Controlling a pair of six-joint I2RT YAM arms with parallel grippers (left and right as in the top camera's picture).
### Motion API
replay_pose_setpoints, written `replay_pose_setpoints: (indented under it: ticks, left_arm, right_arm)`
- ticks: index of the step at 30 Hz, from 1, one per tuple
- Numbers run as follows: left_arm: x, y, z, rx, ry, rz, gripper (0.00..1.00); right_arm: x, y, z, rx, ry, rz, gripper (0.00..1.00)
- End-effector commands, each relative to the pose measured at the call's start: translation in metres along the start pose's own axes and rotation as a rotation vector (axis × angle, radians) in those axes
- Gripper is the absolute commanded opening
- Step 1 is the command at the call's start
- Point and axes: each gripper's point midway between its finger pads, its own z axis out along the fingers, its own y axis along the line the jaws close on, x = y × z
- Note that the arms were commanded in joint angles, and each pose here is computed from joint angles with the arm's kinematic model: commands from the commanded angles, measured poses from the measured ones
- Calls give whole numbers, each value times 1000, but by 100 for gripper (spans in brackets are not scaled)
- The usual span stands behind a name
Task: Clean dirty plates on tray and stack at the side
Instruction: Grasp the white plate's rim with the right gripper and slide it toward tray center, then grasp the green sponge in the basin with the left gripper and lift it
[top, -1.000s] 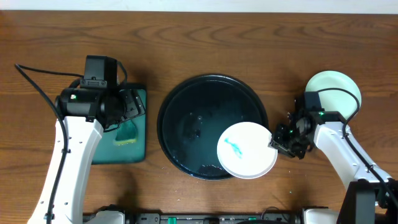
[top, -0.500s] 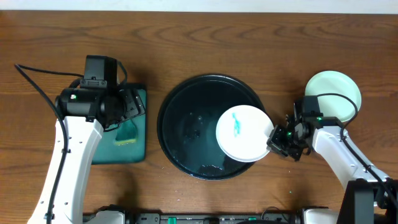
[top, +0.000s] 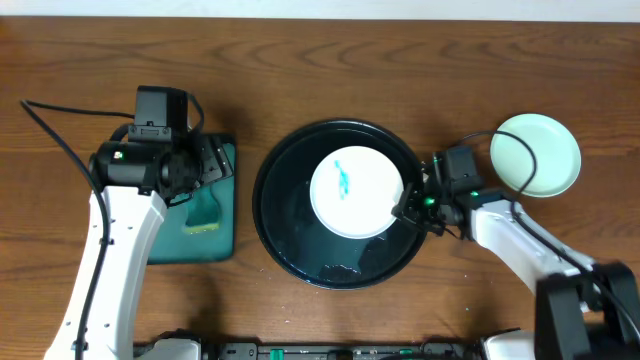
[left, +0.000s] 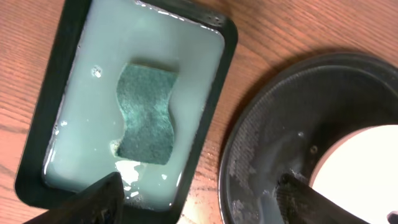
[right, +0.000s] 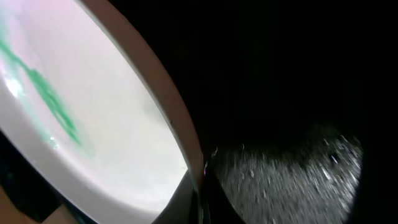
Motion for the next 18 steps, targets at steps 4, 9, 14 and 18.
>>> replay_pose_setpoints:
  ticks: [4,9,14,18]
  left_arm:
    - [0,18,32,-136,61,-2,67]
    - [5,21,49,-159,105,0,63]
    - [10,32,67,-158,103,-5,64]
    - [16,46,85,-147,105,-28,62]
  right_arm:
    - [8,-6,28,-5,74,39,2]
    - [13,-5,34,9,81,-14,2]
    - [14,-3,36,11,79,-35,1]
    - [15,-4,36,17,81,-41,2]
